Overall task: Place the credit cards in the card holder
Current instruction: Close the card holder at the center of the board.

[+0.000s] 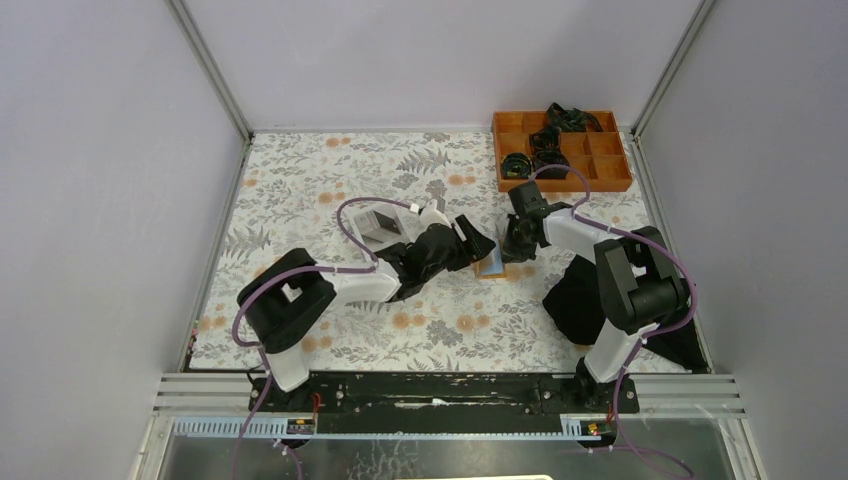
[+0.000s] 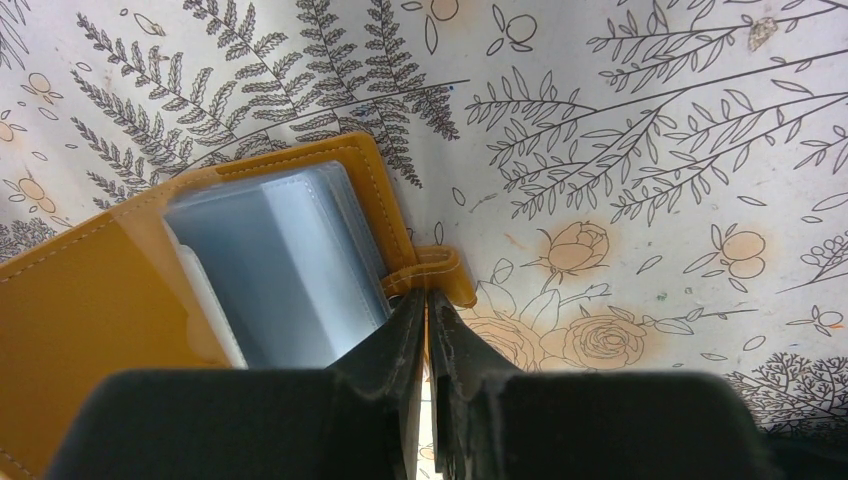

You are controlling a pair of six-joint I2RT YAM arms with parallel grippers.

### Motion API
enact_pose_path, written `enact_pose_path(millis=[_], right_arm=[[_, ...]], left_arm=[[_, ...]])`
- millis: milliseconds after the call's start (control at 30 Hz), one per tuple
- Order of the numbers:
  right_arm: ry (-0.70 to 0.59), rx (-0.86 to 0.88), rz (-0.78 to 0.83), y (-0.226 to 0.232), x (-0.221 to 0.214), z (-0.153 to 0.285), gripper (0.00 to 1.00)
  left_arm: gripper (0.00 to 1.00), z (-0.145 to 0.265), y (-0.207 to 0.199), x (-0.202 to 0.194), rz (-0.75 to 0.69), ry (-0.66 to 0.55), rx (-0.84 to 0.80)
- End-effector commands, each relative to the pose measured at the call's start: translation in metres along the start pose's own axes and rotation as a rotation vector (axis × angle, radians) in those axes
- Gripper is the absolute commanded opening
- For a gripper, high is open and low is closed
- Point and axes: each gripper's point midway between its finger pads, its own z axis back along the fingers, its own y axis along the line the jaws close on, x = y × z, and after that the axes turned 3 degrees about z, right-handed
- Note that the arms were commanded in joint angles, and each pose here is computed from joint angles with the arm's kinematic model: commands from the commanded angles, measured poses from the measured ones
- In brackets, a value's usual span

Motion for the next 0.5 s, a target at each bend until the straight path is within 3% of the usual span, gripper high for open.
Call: enact_pose_path(millis=[0,467], right_arm=[[0.121,-0.047,0.016,-0.014,-0.039,-0.012,0.12],[0.074,-0.069,0.015,-0.019,-0.032,-0.002,0.13]], left_arm=[[0.74,-0.009,-0.027,-0.002,-0.008,0.001,-0.086],[0.74,-0.027,-0.027,-0.022,-0.005,0.05,-0.082]])
